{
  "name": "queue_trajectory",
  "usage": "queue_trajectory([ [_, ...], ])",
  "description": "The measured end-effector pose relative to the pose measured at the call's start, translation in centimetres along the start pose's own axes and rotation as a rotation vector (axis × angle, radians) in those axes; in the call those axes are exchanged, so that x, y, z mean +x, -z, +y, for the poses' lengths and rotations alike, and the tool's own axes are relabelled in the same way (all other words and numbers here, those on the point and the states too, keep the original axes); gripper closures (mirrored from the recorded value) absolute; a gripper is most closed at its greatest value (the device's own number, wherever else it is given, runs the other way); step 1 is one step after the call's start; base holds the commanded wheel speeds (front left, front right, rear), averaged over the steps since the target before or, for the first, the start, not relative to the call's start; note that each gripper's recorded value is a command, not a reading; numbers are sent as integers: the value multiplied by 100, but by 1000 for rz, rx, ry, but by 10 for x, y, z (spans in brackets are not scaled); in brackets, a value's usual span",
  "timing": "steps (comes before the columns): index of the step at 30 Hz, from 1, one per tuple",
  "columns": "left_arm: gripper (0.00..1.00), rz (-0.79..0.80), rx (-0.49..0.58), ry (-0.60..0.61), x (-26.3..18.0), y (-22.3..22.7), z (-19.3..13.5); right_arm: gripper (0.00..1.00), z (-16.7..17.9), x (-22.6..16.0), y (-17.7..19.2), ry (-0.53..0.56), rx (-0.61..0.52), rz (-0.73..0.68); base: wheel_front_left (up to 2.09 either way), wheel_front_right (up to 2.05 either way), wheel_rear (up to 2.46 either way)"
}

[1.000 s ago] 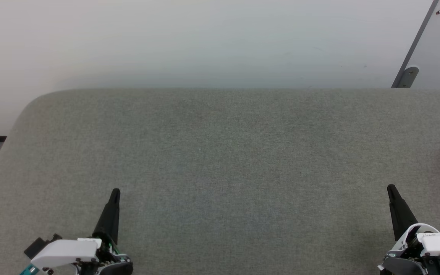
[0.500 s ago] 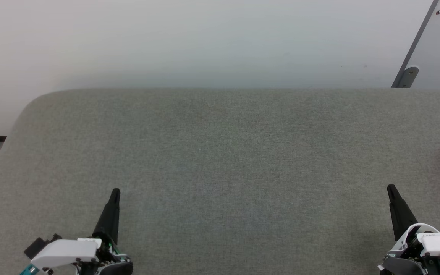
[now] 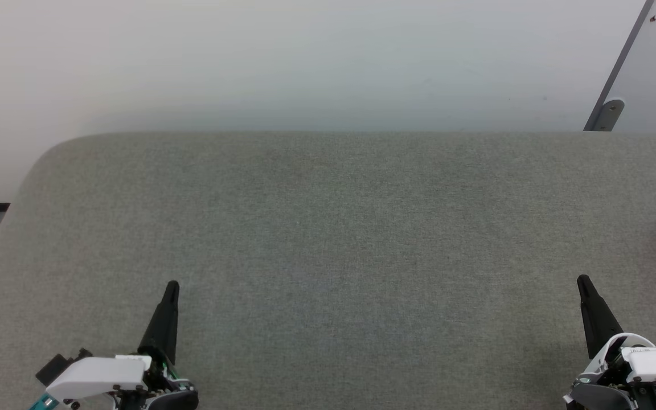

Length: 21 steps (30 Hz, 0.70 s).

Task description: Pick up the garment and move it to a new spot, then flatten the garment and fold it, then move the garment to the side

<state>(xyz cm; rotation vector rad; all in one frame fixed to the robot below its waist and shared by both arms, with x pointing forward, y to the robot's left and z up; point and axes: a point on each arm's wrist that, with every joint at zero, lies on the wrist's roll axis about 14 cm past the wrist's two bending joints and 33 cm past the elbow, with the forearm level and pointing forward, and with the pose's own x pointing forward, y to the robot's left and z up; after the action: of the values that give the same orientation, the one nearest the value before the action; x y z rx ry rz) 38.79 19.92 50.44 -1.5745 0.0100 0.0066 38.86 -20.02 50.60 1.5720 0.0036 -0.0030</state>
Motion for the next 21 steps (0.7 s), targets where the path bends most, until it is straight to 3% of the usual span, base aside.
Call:
queue_trajectory([
  [21,100,0,0,0,0,0,0,100,0,0,0,0,0,0,0,0,0],
])
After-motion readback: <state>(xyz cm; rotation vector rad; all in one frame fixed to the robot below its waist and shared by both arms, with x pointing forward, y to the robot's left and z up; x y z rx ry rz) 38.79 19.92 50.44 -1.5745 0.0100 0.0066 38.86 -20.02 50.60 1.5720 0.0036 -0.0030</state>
